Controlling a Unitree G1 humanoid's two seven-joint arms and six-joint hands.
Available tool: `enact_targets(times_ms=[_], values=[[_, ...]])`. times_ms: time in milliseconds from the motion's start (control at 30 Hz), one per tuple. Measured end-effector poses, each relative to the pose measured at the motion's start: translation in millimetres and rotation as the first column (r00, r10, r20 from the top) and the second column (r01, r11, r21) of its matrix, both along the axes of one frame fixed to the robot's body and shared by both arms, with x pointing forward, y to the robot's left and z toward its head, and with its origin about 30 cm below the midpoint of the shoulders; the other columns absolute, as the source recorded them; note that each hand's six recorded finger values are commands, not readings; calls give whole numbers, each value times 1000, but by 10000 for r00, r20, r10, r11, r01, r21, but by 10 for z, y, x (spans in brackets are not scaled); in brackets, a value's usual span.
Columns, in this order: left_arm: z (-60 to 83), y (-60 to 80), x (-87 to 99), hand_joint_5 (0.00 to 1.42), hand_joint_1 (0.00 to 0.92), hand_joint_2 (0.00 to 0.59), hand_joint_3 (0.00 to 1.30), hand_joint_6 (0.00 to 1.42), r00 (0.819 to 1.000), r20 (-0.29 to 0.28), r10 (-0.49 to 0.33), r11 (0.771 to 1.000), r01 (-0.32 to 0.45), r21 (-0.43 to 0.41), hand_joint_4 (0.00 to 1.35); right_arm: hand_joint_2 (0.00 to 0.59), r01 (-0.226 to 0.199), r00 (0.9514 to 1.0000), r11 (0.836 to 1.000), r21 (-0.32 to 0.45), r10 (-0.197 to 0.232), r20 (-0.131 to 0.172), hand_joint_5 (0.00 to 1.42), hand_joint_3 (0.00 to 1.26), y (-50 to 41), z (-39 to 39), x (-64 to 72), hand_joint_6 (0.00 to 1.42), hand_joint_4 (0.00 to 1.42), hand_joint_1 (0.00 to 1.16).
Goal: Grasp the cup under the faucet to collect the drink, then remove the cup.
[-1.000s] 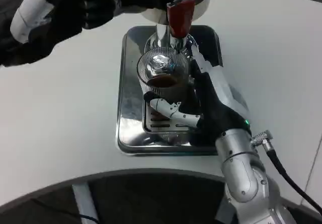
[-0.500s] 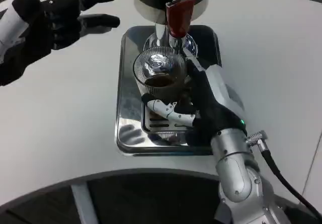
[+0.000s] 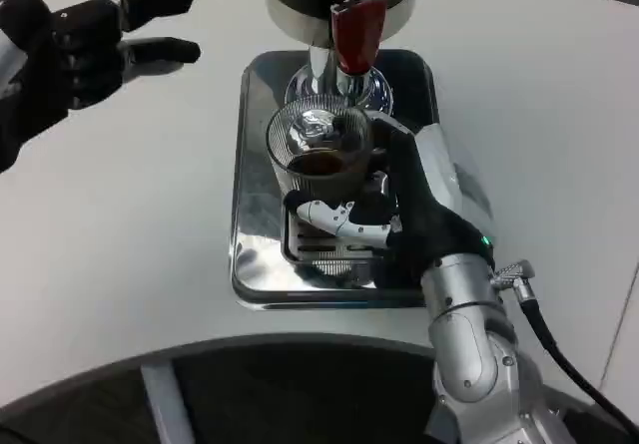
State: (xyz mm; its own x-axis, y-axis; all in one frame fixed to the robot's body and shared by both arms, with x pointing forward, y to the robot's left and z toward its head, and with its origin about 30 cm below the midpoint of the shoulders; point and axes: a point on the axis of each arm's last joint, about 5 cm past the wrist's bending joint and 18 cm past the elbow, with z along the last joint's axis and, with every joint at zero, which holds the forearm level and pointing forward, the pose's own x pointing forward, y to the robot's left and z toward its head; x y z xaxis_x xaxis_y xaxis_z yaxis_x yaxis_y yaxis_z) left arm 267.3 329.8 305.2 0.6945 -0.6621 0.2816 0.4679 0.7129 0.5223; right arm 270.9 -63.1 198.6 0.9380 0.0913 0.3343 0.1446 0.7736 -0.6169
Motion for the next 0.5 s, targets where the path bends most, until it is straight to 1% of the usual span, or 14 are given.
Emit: enact_targets(times_ms=[33,67,167,200,333,367,400,467,500], values=[[-5,8,-6,147,0,54,127,74,10000,3,56,10000,-56,-37,28,229,100,9999,9999,-17,-100,91,527,496,-3,0,0,391,613,861],[-7,12,-9,147,0,54,127,74,10000,5,85,9999,-85,-55,28,232,123,9998,9999,-26,-122,138,594,530,-2,2,-1,512,659,868],[-21,20,-15,147,0,54,130,74,9999,-21,169,9998,-169,-102,29,230,178,9996,9998,-93,-176,199,720,608,5,-9,-10,713,741,893],[-26,22,-16,147,0,54,131,74,9998,-35,186,9998,-187,-107,29,221,210,9995,9997,-104,-208,235,759,638,6,-10,-13,770,763,911],[-77,40,-31,147,0,54,135,74,9993,-212,315,9994,-318,-128,29,219,347,9988,9993,-158,-341,341,840,700,3,-27,-31,890,820,922],[-78,41,-31,147,0,54,135,74,9993,-216,319,9994,-322,-129,29,217,364,9987,9992,-177,-358,355,891,732,3,-29,-33,938,868,926],[-78,41,-32,147,0,54,136,74,9993,-207,324,9994,-327,-128,31,197,384,9986,9991,-200,-376,371,922,774,4,-32,-34,991,901,942],[-78,41,-32,147,0,54,136,74,9993,-202,329,9994,-332,-127,34,193,415,9984,9989,-209,-406,391,953,802,5,-38,-39,1028,923,946],[-78,41,-32,147,0,54,136,74,9992,-199,336,9993,-338,-130,35,194,447,9982,9987,-230,-437,421,973,819,7,-43,-43,1052,957,950]])
